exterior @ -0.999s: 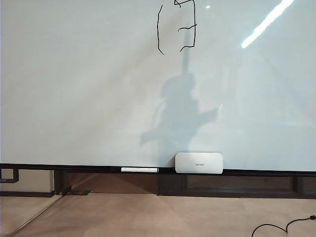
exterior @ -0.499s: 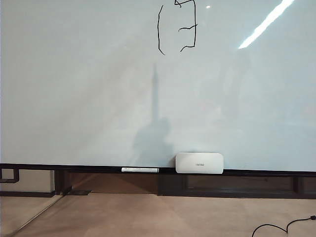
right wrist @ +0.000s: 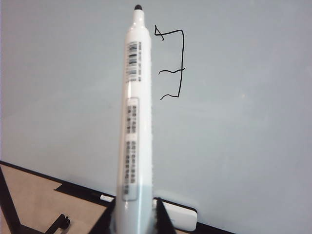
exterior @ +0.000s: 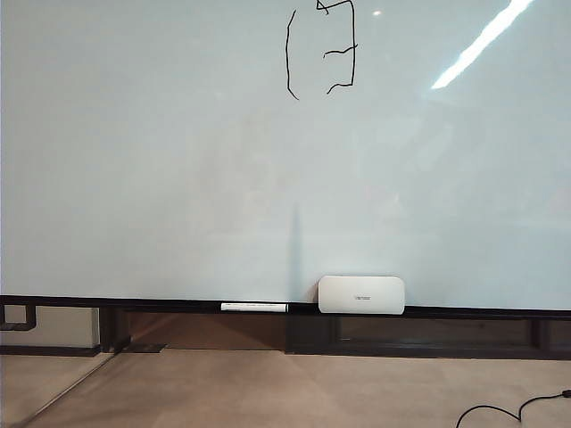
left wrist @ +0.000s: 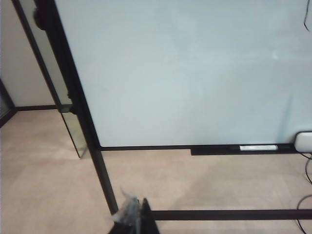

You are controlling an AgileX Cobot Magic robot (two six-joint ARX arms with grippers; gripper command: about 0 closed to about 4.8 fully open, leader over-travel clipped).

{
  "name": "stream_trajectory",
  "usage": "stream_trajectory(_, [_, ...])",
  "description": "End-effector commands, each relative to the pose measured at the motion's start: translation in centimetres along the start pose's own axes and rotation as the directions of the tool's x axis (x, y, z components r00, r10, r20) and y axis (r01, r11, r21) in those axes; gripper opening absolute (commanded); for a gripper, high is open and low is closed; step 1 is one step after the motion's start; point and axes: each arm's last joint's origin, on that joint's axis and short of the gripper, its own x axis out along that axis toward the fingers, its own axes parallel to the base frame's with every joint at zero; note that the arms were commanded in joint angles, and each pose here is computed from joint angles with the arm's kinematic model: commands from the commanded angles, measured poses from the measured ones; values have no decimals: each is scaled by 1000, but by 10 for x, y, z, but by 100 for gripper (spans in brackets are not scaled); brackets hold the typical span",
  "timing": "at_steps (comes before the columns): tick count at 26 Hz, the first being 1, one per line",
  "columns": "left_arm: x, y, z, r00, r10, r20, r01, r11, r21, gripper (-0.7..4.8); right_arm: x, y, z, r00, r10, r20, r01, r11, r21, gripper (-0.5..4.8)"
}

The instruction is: Reach to the right to find the marker pen, pick it up, and write the number 13 on the whiteboard.

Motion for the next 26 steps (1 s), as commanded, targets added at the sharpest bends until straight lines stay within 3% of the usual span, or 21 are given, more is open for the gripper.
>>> stream_trajectory(1, [-9,6,0,999,50,-20,-50,999,1,-6,-21,-12,0,998,-69,-8,69,998,-14,-6])
stream_trajectory(5, [-28,16,5,998,64,-11,-65,997,-44,-6,-44,-27,-3,996,-92,-2,92,995,-39,-6])
stream_trajectory(8, [-34,13,4,996,-59,66,64,996,-63,-6,-55,-36,-14,999,-44,10,44,998,-46,-6])
stream_trajectory(15, [20,-20,-19,975,-210,70,213,976,-44,-6,-64,-45,-61,998,28,51,-29,999,32,-6])
stream_trajectory(21, [53,-38,-47,977,-211,26,212,976,-55,-6,-64,-41,-94,997,65,47,-67,997,39,-6])
stream_trajectory(26, [61,-42,-55,982,-187,6,187,978,-89,-6,-62,-35,-105,993,110,35,-111,993,27,-6])
